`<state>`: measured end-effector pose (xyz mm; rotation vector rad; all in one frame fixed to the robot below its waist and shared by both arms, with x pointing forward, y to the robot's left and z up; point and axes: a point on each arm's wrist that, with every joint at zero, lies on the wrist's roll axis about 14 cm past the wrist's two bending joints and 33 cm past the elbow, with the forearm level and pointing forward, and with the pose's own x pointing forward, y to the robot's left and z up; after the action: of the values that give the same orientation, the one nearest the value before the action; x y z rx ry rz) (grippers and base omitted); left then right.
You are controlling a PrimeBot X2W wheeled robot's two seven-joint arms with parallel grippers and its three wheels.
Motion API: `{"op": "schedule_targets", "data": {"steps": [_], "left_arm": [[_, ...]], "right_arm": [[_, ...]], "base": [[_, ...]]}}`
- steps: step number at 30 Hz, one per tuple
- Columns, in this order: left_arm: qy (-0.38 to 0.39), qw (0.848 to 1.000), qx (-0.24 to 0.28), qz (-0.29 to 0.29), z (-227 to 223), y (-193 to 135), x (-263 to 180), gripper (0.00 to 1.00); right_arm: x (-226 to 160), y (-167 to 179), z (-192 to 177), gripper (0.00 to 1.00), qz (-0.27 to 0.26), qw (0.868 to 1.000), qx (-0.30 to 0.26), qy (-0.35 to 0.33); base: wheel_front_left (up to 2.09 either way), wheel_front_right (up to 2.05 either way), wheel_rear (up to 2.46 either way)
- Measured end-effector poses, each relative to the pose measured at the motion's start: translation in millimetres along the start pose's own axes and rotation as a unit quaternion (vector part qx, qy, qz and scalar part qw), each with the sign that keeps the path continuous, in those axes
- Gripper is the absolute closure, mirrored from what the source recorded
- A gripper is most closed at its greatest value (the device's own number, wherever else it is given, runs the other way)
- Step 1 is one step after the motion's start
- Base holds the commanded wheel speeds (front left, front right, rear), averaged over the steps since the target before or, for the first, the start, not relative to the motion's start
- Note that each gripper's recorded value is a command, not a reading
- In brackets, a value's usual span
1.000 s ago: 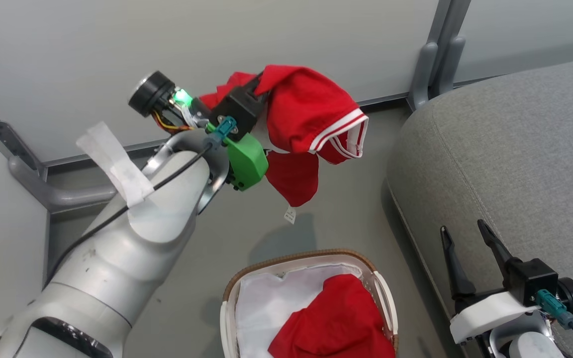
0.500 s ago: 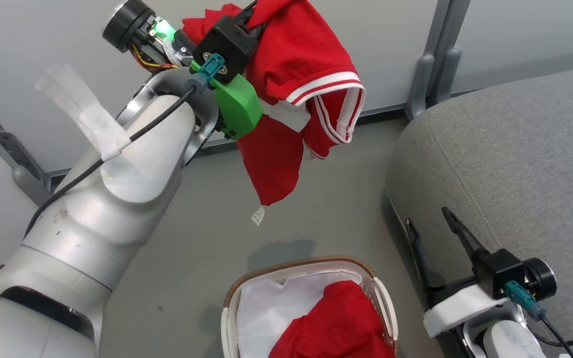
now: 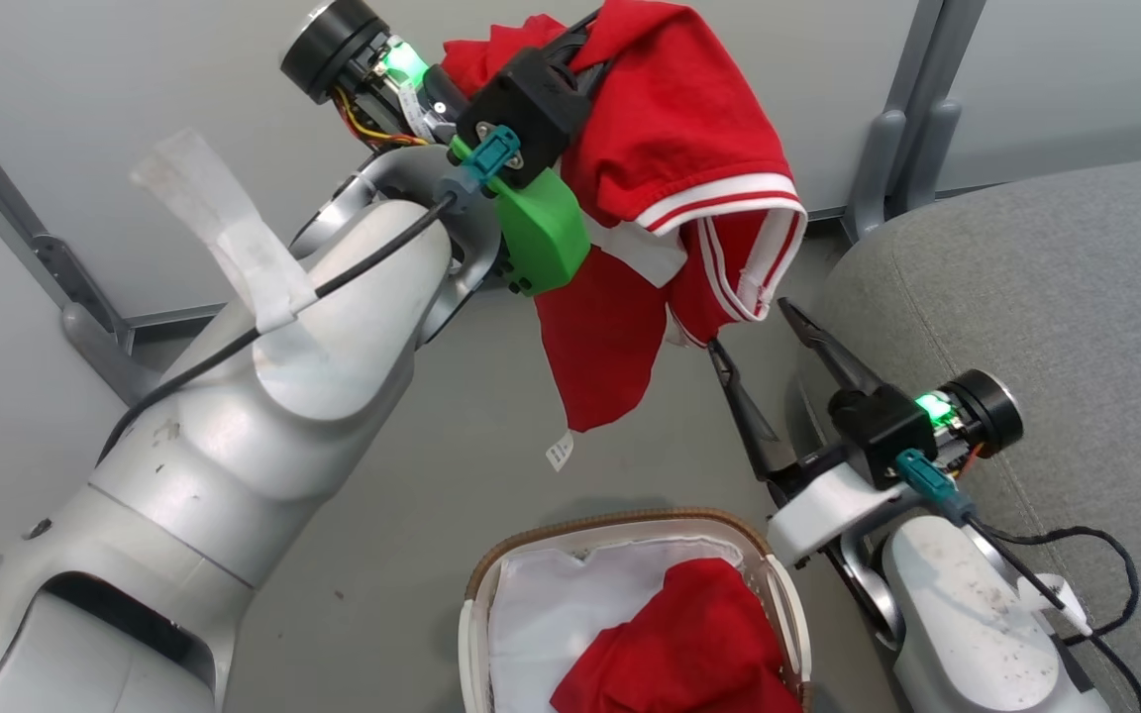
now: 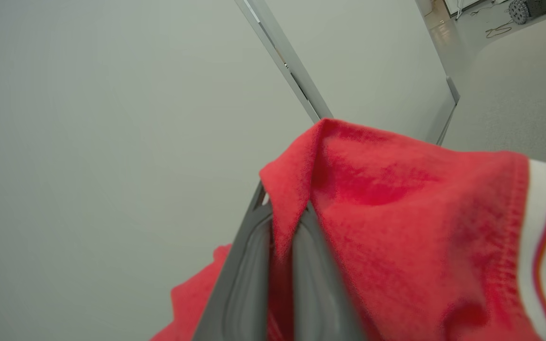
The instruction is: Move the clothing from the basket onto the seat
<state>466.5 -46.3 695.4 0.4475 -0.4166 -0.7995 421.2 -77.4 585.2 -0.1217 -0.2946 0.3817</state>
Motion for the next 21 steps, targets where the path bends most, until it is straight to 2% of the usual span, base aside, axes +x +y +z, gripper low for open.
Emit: {"op": "schedule_targets", "data": {"steps": [4,10,11,12,13,14,15,17,21], "left_arm": [[-0.007,1.0,-0.001,-0.01,5,-8,0,1.0],[-0.021,1.0,-0.006,-0.022,14,-16,-2,1.0],[-0.022,0.999,-0.007,-0.023,15,-16,-2,1.0],[-0.023,0.999,-0.009,-0.024,15,-17,-3,1.0],[-0.023,0.999,-0.01,-0.024,15,-17,-4,1.0],[-0.022,0.999,-0.014,-0.024,13,-17,-5,1.0],[-0.019,0.999,-0.017,-0.023,10,-17,-6,1.0],[-0.013,0.999,-0.028,-0.023,3,-19,-9,1.0],[-0.006,0.998,-0.051,-0.022,-9,-23,-13,1.0]], "right_arm": [[14,19,-5,0.0,0.037,0.999,-0.008,0.008],[31,23,-2,0.0,0.051,0.999,-0.018,0.004],[32,23,-2,0.3,0.052,0.998,-0.019,0.004],[35,23,-2,0.53,0.053,0.998,-0.019,0.004],[36,23,-2,0.67,0.054,0.998,-0.019,0.004],[37,23,-3,0.75,0.054,0.998,-0.02,0.006],[37,22,-4,0.87,0.053,0.998,-0.02,0.008],[38,20,-5,1.0,0.051,0.998,-0.02,0.009],[38,16,-10,1.0,0.046,0.999,-0.021,0.017]], "base": [[0.0,0.0,0.0],[0.0,0.0,0.0],[0.0,0.0,0.0],[0.0,0.0,0.0],[0.0,0.0,0.0],[0.0,0.0,0.0],[0.0,0.0,0.0],[0.0,0.0,0.0],[0.0,0.0,0.0]]}}
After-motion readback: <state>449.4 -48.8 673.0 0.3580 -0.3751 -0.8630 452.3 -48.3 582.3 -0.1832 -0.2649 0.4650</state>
